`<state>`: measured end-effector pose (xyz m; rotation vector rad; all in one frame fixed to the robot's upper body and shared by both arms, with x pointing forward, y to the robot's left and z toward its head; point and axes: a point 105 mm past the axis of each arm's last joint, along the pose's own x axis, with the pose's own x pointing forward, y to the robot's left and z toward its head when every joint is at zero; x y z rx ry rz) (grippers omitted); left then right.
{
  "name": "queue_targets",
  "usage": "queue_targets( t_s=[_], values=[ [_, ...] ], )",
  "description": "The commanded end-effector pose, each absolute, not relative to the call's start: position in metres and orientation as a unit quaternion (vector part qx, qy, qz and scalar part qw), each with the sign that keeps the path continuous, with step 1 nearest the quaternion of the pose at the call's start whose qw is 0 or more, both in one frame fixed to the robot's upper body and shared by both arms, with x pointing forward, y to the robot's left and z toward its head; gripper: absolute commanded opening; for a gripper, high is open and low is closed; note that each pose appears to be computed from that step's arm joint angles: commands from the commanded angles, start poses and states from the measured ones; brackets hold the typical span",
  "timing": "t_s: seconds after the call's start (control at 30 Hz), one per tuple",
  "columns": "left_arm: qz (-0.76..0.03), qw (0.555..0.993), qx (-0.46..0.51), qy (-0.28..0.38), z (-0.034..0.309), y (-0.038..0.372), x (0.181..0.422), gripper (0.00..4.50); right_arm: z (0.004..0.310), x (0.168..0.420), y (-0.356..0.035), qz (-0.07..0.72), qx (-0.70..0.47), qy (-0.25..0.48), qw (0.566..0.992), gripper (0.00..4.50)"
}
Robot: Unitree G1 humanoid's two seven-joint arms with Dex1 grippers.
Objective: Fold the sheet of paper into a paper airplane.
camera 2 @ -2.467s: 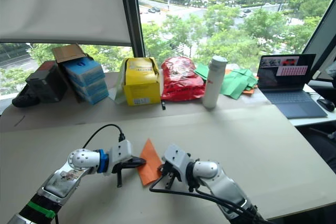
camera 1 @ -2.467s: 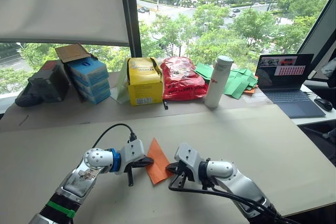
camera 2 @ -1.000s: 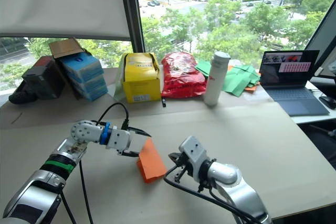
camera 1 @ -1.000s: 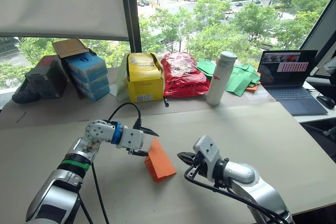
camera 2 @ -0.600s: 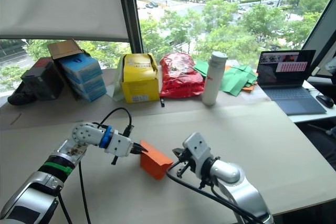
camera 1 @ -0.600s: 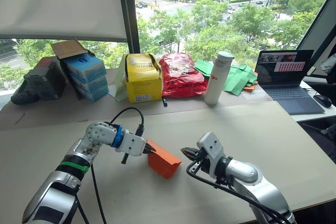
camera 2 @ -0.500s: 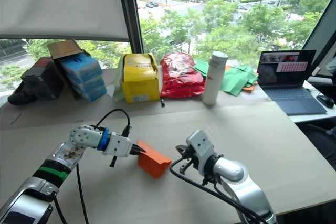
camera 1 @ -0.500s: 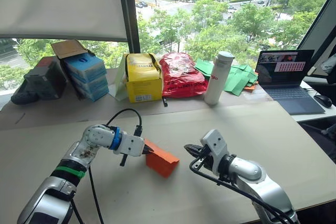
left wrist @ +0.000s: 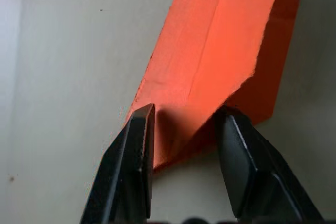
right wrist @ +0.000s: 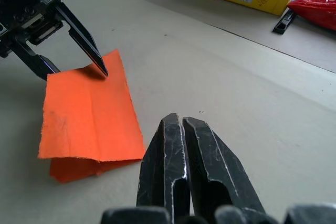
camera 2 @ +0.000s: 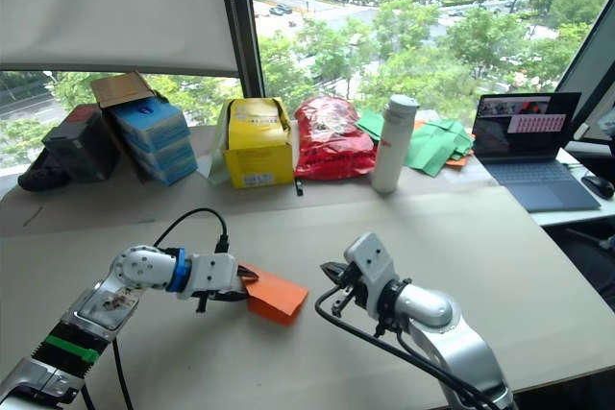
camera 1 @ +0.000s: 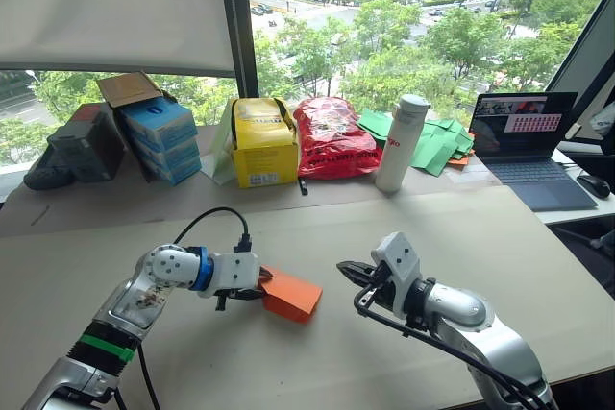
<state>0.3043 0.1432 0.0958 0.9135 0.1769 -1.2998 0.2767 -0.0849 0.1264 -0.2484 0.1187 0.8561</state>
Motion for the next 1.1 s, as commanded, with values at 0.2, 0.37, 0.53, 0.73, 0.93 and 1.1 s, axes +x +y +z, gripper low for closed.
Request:
queue_targets(
  t_s=[0.2,0.37,0.53,0.73,0.93,1.1],
  values=[
    [-0.558,0.761,0.305,0.123,0.110,0.188,0.271,2.90,0.133,0.241,-0.065,0.526,-0.225,0.006,0.820,3.33],
    [-0.506,0.824,0.223,0.124,0.120,0.201,0.271,2.90,0.131,0.243,-0.043,0.529,-0.237,-0.034,0.814,4.49],
    [-0.488,0.840,0.197,0.132,0.124,0.206,0.267,2.90,0.123,0.250,-0.030,0.517,-0.224,-0.043,0.825,4.49],
    [-0.487,0.845,0.180,0.129,0.137,0.196,0.263,2.90,0.112,0.258,-0.025,0.499,-0.227,-0.036,0.836,3.97],
    [-0.480,0.849,0.173,0.139,0.134,0.199,0.260,2.90,0.111,0.261,-0.023,0.504,-0.221,-0.039,0.834,1.92],
    [-0.474,0.855,0.167,0.131,0.133,0.200,0.263,2.90,0.111,0.266,-0.020,0.523,-0.236,-0.055,0.817,0.18]
  ],
)
